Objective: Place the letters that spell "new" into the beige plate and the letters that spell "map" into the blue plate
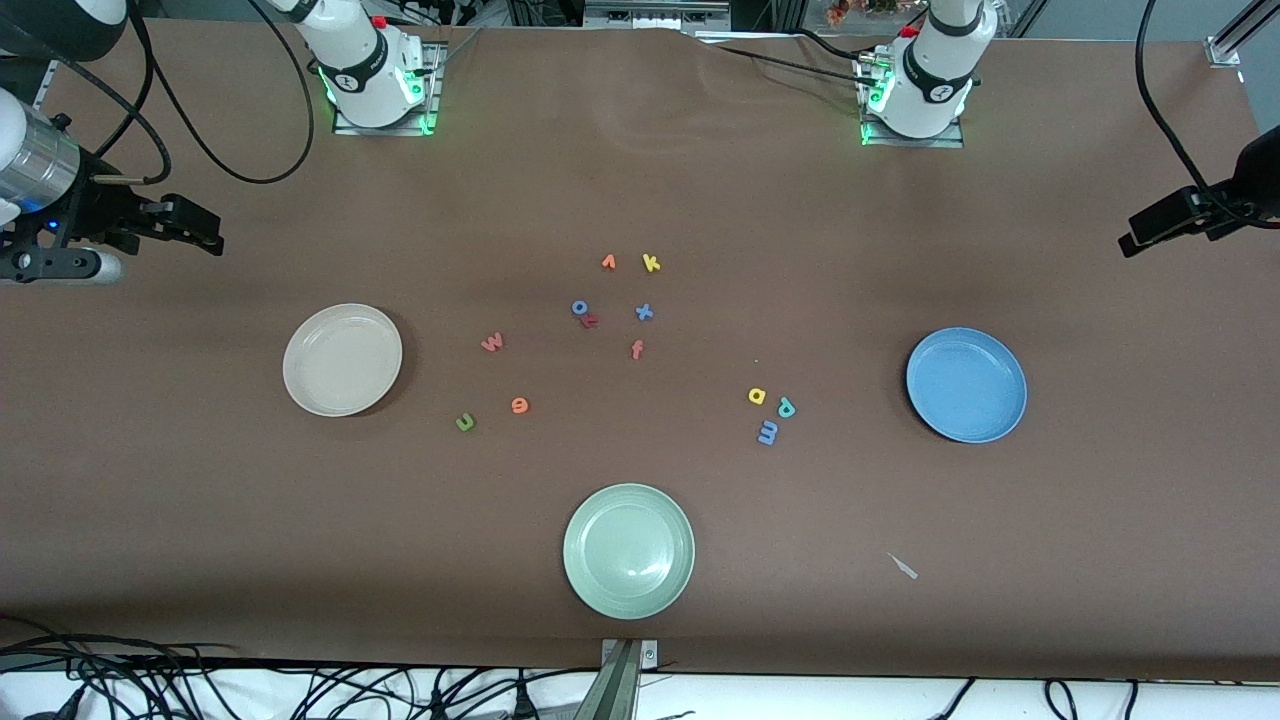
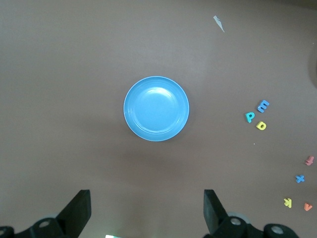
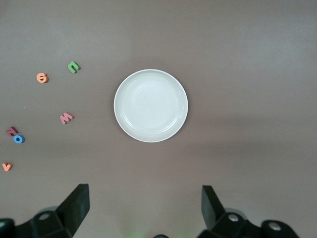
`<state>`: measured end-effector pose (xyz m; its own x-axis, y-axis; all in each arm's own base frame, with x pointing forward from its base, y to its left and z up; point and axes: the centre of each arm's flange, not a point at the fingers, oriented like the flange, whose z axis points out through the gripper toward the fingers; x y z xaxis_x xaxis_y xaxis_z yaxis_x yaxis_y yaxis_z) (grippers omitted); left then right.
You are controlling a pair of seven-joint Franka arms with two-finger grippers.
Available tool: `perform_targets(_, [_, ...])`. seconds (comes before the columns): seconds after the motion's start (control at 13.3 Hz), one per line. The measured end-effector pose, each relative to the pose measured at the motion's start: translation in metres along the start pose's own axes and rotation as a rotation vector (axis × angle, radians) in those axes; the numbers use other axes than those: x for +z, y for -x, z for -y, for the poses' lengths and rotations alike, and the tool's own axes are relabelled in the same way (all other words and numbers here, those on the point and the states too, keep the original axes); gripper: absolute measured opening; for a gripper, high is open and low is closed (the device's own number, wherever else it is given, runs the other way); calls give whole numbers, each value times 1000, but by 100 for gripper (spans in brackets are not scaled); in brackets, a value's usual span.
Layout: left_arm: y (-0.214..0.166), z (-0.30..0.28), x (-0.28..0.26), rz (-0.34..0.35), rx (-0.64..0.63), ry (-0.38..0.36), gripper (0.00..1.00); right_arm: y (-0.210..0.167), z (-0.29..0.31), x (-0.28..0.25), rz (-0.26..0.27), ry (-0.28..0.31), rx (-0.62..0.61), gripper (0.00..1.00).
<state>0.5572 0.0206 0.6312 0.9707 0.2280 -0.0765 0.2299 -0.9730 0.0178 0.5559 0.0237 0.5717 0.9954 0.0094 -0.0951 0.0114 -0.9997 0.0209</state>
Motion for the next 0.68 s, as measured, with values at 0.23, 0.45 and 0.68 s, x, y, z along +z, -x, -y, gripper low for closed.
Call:
perform_targets(0.23, [0,0,0,0,0,0,100,0,-2,0,0,0,4,100])
perform_targets(0.45, [0,0,0,0,0,0,100,0,-7,1,1,-1,12,100])
perform_targets(0.68, [0,0,0,0,-1,0,100,0,-7,1,1,-1,13,100])
